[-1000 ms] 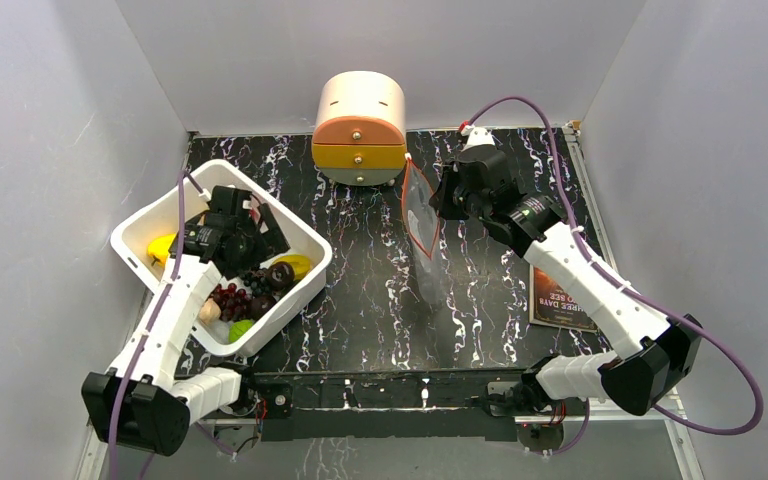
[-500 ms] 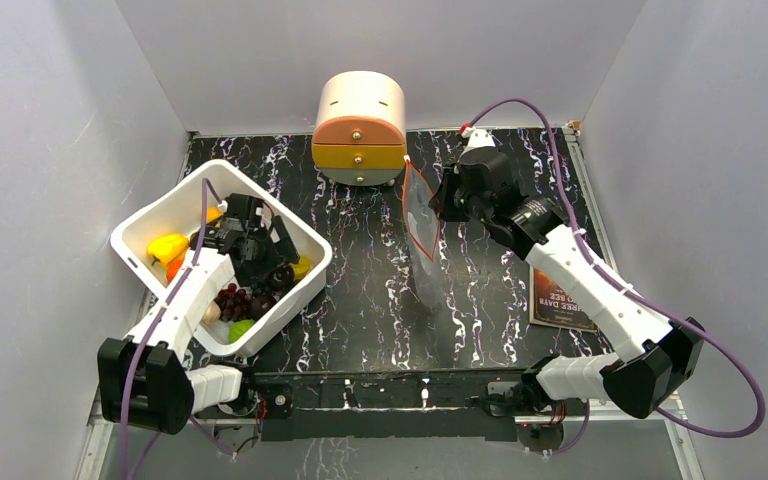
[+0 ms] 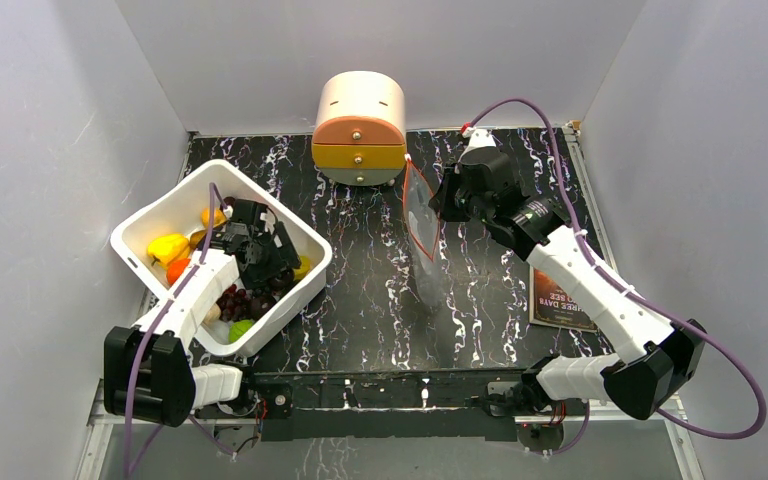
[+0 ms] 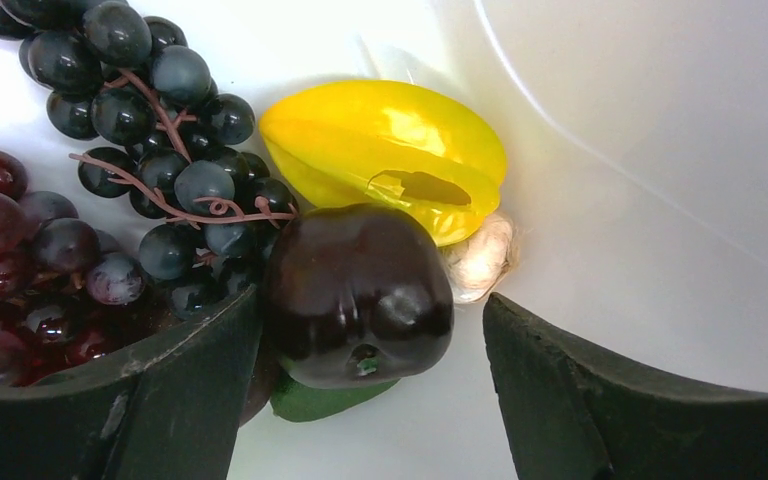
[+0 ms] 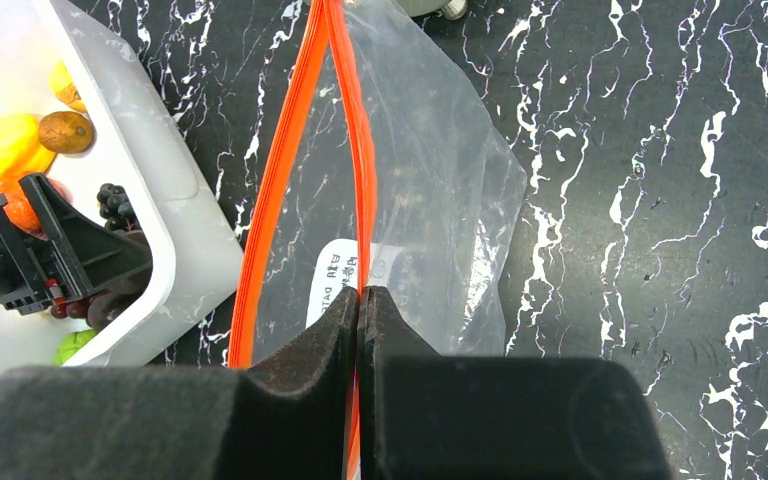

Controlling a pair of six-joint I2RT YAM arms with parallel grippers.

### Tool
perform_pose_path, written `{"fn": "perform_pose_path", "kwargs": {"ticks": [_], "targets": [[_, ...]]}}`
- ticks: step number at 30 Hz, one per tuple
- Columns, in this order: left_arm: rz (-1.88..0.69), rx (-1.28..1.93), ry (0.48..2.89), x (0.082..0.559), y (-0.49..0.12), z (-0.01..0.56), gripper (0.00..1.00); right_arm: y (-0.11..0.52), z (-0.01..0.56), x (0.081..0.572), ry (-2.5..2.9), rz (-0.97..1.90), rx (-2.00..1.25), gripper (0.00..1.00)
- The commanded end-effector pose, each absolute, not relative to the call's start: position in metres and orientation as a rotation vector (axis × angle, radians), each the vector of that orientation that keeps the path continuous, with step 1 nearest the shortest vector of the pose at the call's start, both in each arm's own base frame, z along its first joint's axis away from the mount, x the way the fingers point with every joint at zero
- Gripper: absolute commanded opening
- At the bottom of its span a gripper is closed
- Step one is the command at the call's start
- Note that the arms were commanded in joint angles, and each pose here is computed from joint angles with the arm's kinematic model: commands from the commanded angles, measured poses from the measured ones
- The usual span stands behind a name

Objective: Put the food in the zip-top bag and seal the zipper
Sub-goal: Pick up the fake fruit from the bin.

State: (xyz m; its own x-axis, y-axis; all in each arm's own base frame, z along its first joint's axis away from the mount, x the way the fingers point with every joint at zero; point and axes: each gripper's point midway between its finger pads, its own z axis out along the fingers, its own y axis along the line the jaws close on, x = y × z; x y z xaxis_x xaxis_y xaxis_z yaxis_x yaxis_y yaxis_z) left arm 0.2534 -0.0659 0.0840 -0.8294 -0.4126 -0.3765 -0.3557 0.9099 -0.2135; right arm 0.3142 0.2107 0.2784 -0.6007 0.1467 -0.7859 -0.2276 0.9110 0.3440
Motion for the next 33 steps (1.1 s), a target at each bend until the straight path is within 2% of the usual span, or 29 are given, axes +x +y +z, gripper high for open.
{"fn": "perform_pose_path", "kwargs": {"ticks": [1, 6, 13, 26, 33], "targets": [[-0.204, -0.555, 2.661, 0.251, -0.067, 0.081, 0.75, 0.214, 0.307, 0.318, 2.054, 0.565, -0.05, 0.0], [-0.167, -0.539, 2.645, 0.249, -0.061, 0.091, 0.58, 0.215, 0.305, 0.319, 2.059, 0.566, -0.052, 0.0], [-0.135, -0.517, 2.61, 0.249, -0.054, 0.112, 0.51, 0.219, 0.301, 0.32, 2.069, 0.578, -0.06, 0.0], [-0.166, -0.46, 2.469, 0.257, -0.051, 0.194, 0.44, 0.221, 0.311, 0.323, 2.065, 0.569, -0.093, 0.0], [-0.306, -0.373, 2.429, 0.264, -0.07, 0.226, 0.41, 0.226, 0.3, 0.323, 2.104, 0.591, -0.07, 0.0]]}}
